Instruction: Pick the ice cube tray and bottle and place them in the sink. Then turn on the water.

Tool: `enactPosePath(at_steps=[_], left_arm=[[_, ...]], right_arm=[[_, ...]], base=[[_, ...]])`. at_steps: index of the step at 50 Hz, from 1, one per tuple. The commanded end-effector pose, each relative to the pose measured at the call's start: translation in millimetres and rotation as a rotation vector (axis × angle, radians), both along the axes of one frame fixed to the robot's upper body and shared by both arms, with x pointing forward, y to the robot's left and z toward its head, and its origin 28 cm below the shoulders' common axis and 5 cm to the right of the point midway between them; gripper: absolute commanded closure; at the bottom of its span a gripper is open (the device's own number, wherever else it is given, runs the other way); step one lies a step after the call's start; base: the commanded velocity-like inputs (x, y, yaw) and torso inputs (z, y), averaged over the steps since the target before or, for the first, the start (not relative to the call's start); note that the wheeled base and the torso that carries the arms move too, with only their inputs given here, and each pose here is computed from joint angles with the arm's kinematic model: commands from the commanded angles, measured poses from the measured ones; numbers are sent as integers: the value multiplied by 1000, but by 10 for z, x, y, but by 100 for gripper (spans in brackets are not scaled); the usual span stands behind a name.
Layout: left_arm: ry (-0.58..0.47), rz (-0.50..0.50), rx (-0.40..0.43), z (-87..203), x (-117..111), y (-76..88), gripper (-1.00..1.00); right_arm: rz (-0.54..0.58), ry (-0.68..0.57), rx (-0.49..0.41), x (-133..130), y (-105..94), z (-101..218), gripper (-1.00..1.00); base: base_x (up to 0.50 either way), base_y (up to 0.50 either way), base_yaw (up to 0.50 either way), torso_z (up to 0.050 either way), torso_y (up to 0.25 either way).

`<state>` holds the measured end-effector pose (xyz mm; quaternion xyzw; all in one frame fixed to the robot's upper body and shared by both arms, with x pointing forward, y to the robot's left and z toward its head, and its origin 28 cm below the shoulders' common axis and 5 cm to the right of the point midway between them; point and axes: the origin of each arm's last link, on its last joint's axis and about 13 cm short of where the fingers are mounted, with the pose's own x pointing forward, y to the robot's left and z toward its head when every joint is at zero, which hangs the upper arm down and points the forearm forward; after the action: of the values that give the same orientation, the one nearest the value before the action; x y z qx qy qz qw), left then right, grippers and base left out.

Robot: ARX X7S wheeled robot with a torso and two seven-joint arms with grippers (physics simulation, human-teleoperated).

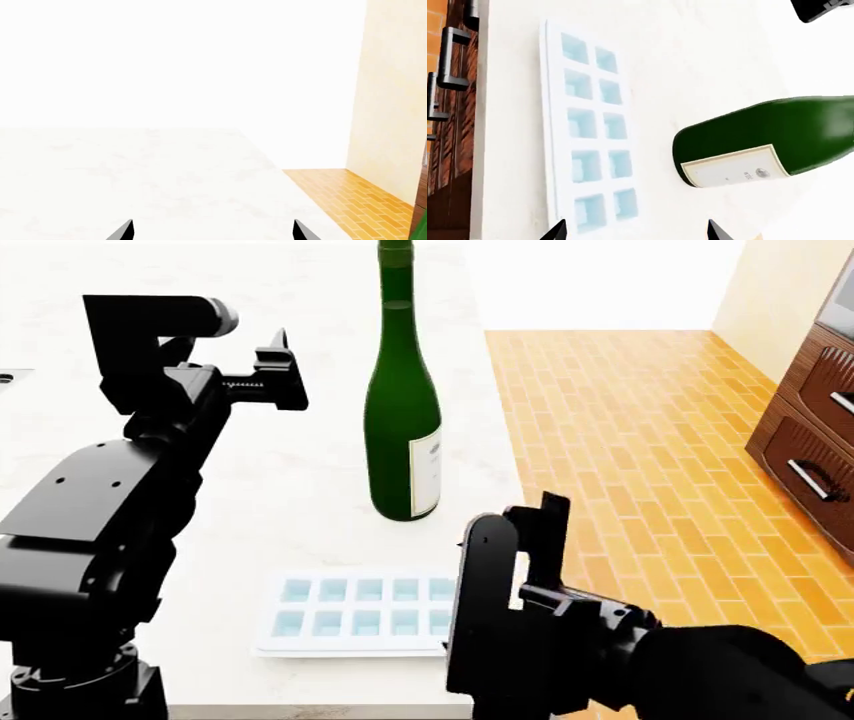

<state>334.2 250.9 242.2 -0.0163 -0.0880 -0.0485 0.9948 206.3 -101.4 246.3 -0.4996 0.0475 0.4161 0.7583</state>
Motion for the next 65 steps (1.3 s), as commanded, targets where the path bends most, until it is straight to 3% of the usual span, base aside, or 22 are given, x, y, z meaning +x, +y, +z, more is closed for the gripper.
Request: enactPosePath(at_steps=[1,22,64,65], left_arm=[[-1,-2,0,0,-10,-1,-100],[1,2,-6,-39,-16,45,-100],[10,3,-18,-116,16,57,-100],[10,3,-19,-117,15,55,-100]], right_arm=[[107,19,-59,-149,154,-17,-100],[130,107,-48,153,342,-198,-100],[-2,202,-83,536,321,-528,-100],[-6,201,-84,536,321,-531,100]], base=[[0,0,0,0,0],[0,0,0,0,0],[2,1,2,0,0],[14,4,5,0,0]])
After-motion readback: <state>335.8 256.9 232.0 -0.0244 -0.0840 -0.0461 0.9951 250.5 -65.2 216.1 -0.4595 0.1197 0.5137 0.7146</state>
